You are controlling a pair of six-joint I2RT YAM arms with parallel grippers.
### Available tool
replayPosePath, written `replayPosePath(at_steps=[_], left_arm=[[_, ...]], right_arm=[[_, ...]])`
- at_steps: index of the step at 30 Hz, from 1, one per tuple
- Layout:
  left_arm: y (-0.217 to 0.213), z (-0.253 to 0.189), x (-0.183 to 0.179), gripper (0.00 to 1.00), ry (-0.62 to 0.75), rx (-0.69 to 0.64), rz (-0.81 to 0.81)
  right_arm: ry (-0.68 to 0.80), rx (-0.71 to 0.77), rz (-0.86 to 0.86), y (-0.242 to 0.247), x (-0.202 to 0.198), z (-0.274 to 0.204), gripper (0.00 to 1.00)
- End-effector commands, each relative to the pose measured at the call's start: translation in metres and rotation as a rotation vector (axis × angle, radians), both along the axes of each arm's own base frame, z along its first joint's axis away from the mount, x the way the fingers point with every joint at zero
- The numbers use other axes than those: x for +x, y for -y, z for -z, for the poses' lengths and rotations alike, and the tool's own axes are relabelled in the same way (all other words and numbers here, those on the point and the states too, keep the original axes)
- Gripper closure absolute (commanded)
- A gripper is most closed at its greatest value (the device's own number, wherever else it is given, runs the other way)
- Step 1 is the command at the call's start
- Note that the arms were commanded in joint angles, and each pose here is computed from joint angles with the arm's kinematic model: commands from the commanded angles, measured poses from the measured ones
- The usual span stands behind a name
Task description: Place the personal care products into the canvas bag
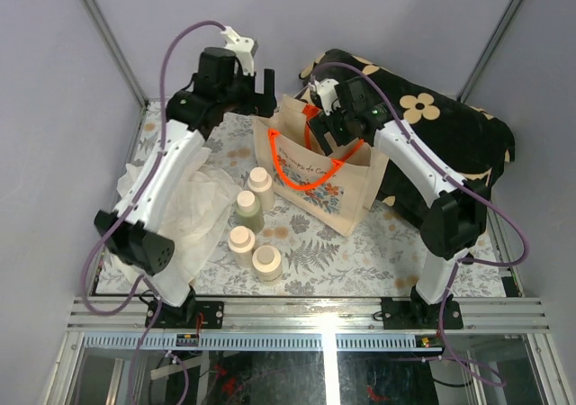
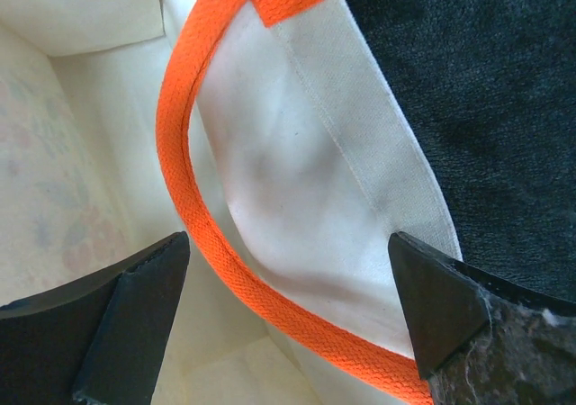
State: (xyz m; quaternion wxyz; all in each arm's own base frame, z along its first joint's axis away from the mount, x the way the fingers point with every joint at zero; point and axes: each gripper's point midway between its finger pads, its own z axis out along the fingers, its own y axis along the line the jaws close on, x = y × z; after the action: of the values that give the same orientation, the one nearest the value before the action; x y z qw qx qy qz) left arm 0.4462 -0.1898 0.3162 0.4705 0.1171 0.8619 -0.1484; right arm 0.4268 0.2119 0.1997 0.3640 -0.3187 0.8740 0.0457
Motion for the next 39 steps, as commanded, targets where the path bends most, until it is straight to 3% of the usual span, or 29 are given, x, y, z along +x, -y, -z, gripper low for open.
replayPosePath(at_steps=[1, 5, 9, 17, 25, 32, 39], left_arm=[[-0.018, -0.061, -0.014, 0.00, 0.162, -0.064, -0.069], [-0.029, -0.069, -0.035, 0.00, 0.169, -0.071, -0.096], [-0.043, -0.040, -0.055, 0.00, 0.107, -0.045, -0.138], [-0.050, 0.015, -0.089, 0.00, -0.031, -0.039, -0.154], [-0.024, 0.053, -0.118, 0.00, -0.126, -0.031, -0.035], [0.007, 0.093, -0.134, 0.00, -0.217, 0.030, 0.035], [-0.007, 0.126, -0.135, 0.00, -0.258, 0.129, -0.033]], right_arm=[[0.028, 0.111, 0.066, -0.006, 0.006, -0.027, 0.01], [-0.107, 0.159, 0.041, -0.023, 0.001, -0.015, 0.01], [-0.173, 0.224, -0.028, -0.038, -0.001, -0.016, 0.01], [-0.036, 0.231, 0.006, -0.026, 0.004, -0.078, 0.01], [0.128, 0.282, 0.041, -0.010, -0.007, -0.148, 0.01], [0.104, 0.240, 0.079, 0.002, -0.015, -0.136, 0.01], [0.087, 0.199, 0.106, 0.012, -0.021, -0.122, 0.01]])
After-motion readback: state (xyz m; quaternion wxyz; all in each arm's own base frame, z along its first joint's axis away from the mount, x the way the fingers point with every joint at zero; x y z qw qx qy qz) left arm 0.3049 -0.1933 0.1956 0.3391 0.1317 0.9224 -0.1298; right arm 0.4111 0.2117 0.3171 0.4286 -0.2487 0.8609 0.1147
